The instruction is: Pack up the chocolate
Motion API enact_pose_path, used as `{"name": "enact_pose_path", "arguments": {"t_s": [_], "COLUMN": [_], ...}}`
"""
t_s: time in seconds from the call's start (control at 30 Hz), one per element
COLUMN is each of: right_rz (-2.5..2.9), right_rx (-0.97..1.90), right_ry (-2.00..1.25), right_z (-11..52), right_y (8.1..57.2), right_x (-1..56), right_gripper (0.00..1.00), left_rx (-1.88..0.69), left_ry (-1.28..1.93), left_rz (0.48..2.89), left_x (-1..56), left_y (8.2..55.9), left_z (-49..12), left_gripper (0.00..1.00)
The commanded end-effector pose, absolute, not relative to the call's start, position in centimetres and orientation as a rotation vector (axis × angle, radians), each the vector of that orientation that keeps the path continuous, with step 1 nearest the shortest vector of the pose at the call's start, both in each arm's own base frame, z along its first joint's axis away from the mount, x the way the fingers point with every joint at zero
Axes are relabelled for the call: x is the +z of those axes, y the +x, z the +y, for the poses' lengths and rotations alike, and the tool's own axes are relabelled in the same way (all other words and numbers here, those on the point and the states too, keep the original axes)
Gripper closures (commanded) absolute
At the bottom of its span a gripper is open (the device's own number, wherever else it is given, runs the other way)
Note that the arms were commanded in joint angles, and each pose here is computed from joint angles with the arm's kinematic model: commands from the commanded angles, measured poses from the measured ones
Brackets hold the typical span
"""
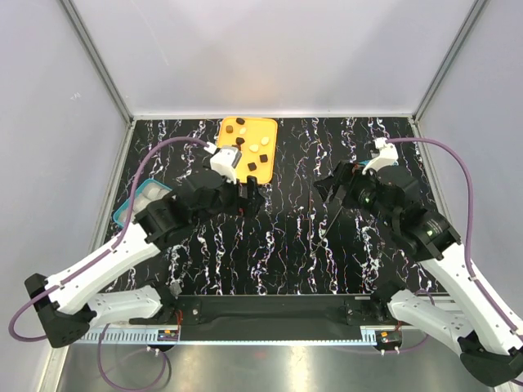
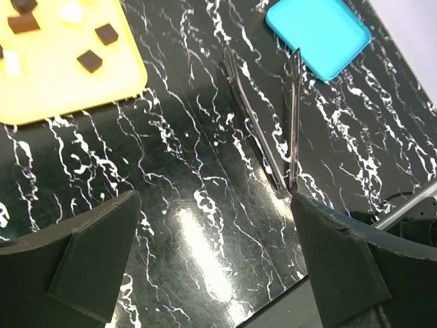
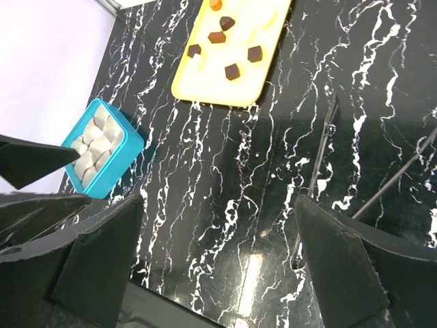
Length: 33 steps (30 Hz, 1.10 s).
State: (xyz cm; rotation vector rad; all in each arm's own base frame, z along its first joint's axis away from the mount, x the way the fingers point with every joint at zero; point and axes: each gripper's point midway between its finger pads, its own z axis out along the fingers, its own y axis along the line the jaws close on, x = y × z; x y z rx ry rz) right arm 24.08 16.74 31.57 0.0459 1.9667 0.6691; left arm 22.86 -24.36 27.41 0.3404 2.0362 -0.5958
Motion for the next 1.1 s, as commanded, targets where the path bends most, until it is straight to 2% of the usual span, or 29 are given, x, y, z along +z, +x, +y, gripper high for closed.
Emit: {"name": "enact_pose_path", "arguments": {"t_s": [0.0, 0.27, 0.5, 0.77, 0.9, 1.07], "right_rz": [1.936, 1.889, 1.851, 1.662, 1.554, 1.552], "right_rx": [0.643, 0.645, 0.619, 0.631, 0.679, 0.662], "right_ry": [0.089, 0.108, 0.112, 0.158, 0.187, 0.194], "right_z": [15.7, 14.4, 12.8, 9.2, 7.8, 7.1], "right_y": [23.9, 22.7, 21.5, 18.5, 16.7, 16.2], "right_x": [31.9, 31.9, 32.3, 36.1, 38.6, 38.8], "right_gripper": [0.00, 0.00, 0.00, 0.00, 0.00, 0.00], "left_rx": [-0.662, -0.663, -0.476, -0.482, -0.453, -0.407], "left_ry": [0.287, 0.323, 0.434, 0.494, 0.502, 0.502], "left_rz": [1.989, 2.104, 2.230, 2.265, 2.279, 2.279], "left_x": [29.5, 25.2, 19.2, 15.4, 13.3, 11.2], "left_y": [23.9, 25.0, 25.6, 25.4, 25.6, 26.4], "left_z": [-26.0, -30.1, -35.9, -42.1, -43.7, -44.7], "left_gripper": [0.01, 0.01, 0.01, 0.01, 0.01, 0.01]}}
